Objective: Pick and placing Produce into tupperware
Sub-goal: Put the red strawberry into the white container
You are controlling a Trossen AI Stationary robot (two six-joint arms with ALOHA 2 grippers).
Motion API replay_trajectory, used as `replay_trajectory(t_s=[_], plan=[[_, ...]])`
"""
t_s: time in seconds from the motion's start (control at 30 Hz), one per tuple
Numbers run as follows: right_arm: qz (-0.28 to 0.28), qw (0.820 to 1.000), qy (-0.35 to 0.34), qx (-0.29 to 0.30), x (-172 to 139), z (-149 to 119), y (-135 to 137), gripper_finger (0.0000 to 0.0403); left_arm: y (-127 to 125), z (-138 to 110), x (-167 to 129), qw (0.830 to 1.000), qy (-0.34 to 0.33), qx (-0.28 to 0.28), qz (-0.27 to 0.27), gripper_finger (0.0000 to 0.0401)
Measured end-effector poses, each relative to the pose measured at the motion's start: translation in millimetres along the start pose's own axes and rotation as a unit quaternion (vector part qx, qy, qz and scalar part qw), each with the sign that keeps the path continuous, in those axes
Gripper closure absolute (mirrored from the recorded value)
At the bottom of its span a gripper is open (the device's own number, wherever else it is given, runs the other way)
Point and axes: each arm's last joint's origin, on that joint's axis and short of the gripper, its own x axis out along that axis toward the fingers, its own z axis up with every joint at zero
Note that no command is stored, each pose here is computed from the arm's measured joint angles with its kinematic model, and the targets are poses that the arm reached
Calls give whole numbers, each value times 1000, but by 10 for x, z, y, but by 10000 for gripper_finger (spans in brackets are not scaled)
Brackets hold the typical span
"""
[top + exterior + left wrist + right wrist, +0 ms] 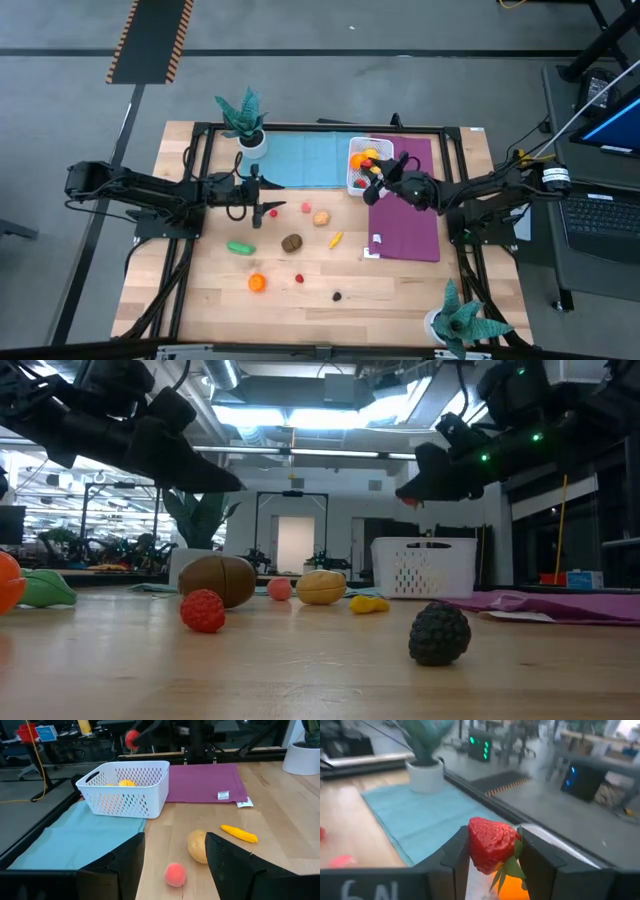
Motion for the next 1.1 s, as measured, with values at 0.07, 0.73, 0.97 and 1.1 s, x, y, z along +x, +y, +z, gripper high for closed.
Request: replay_trajectory(t_s=[0.07,0.73,0.97,1.1], plan=[[-2,1000,23,9,39,-44,-65,263,0,0,0,1000,0,0,0,201],[32,963,265,-32,299,270,-249,263,0,-4,0,1000,2,4,0,201],[66,935,348,-28,293,594,-336,263,0,-5,0,1000,3,4,0,201],[67,933,351,-34,290,623,-346,263,-1,-5,0,1000,3,4,0,201]])
